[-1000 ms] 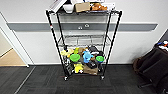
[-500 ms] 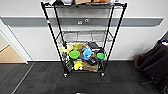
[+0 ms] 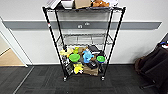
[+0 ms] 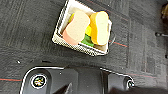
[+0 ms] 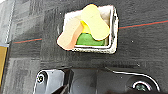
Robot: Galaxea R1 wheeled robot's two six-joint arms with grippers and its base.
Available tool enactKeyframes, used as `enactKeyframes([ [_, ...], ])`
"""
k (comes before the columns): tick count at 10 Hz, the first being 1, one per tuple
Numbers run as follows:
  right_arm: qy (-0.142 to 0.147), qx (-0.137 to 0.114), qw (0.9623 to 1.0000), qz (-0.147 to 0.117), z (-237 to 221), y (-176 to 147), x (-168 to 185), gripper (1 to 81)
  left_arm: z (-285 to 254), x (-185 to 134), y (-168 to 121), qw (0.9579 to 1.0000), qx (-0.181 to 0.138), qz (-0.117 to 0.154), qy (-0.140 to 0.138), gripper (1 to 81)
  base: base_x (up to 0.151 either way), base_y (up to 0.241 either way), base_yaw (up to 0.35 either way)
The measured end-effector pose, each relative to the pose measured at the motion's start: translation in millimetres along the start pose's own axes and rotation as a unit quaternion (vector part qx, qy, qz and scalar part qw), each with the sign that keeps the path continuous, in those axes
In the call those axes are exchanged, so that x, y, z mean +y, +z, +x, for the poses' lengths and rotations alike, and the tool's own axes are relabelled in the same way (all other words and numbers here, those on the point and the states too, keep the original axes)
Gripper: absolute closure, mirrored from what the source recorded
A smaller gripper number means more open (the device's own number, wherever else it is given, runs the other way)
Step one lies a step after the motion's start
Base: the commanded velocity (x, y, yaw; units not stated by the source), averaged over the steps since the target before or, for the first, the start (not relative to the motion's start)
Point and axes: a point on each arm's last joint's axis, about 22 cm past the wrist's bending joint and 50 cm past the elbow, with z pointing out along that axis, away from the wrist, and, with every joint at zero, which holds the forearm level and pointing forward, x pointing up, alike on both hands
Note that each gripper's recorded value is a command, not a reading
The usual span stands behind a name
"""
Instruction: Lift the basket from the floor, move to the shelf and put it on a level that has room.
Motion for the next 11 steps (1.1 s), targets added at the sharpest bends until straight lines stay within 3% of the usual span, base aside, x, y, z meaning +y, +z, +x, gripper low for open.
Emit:
enactKeyframes([
  [5,0.001,0.014,0.9998,-0.011,18.3,15.7,18.8,1.0,33.4,2.6,20.2,0.9999,0.014,-0.004,0.003,1.0,0.0,0.0,0.0],
  [11,0.023,-0.031,0.9992,-0.01,-12.6,58.7,32.2,1.0,-0.2,-29.5,58.7,0.9987,-0.045,0.009,-0.021,1.0,0.0,0.0,0.0],
])
